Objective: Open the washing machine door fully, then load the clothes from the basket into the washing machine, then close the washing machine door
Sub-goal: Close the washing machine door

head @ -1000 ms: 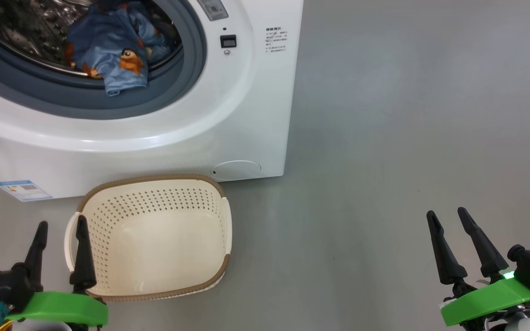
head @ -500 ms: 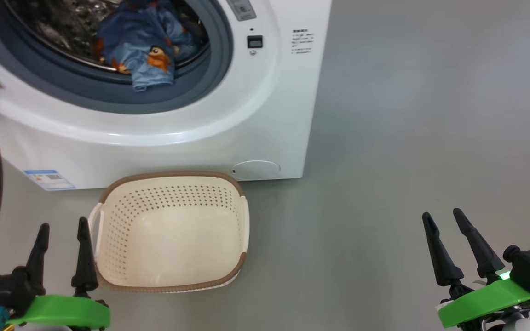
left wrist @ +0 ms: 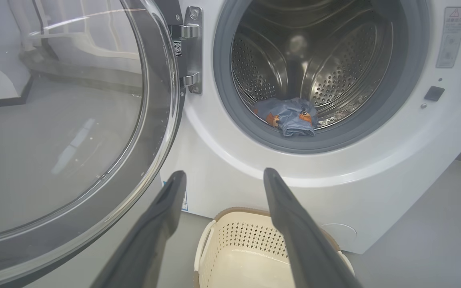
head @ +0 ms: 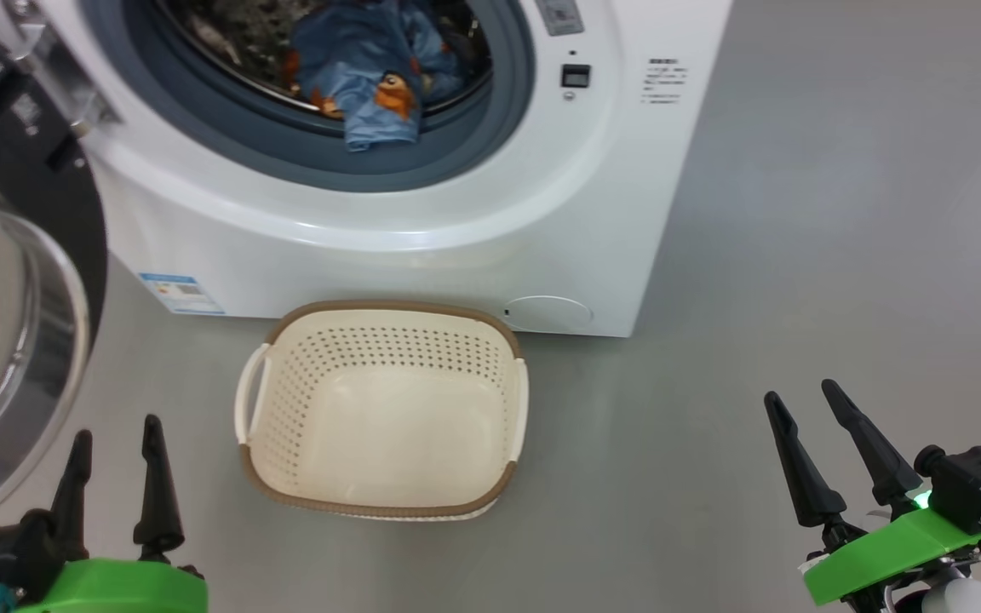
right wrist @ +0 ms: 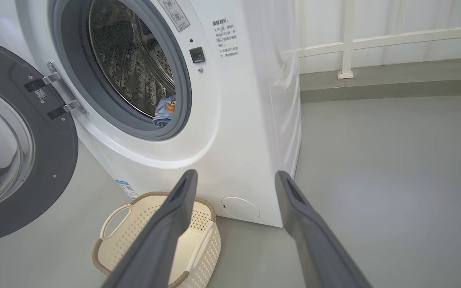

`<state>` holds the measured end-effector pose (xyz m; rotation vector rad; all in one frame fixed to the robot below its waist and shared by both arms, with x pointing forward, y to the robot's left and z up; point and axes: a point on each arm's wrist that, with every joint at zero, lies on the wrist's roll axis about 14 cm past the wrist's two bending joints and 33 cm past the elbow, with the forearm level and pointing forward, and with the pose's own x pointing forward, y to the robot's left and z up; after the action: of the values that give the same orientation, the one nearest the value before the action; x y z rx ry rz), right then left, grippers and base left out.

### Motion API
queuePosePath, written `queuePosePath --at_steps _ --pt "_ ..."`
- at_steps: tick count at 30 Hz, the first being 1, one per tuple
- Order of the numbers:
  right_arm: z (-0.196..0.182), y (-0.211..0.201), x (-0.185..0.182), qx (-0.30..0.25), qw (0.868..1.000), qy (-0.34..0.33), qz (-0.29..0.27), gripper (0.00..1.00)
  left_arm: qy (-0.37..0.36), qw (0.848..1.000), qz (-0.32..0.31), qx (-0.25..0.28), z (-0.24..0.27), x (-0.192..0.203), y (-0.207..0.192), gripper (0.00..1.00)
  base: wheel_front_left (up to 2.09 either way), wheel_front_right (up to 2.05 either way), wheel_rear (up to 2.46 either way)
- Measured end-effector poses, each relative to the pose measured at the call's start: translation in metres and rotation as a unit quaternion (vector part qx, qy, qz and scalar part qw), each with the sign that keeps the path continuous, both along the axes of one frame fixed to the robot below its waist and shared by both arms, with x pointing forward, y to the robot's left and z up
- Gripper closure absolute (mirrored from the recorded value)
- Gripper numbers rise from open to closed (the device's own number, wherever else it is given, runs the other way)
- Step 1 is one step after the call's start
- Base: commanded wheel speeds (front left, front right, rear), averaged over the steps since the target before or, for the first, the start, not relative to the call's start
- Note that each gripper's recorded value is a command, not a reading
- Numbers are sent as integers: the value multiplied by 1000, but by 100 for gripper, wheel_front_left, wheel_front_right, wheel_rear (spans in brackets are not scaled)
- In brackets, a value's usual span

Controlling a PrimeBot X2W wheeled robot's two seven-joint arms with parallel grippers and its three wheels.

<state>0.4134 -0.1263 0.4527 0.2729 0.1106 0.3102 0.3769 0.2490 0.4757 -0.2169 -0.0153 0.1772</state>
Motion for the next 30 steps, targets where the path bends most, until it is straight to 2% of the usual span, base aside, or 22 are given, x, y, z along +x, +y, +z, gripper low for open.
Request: queuePosePath --at_steps 18,30 --pt "7 66 8 -2 995 -14 104 0 1 995 96 -10 3 -65 51 0 0 0 0" --pt "11 121 1 -4 982 -19 190 0 3 985 169 -20 1 -123 81 0 0 0 0"
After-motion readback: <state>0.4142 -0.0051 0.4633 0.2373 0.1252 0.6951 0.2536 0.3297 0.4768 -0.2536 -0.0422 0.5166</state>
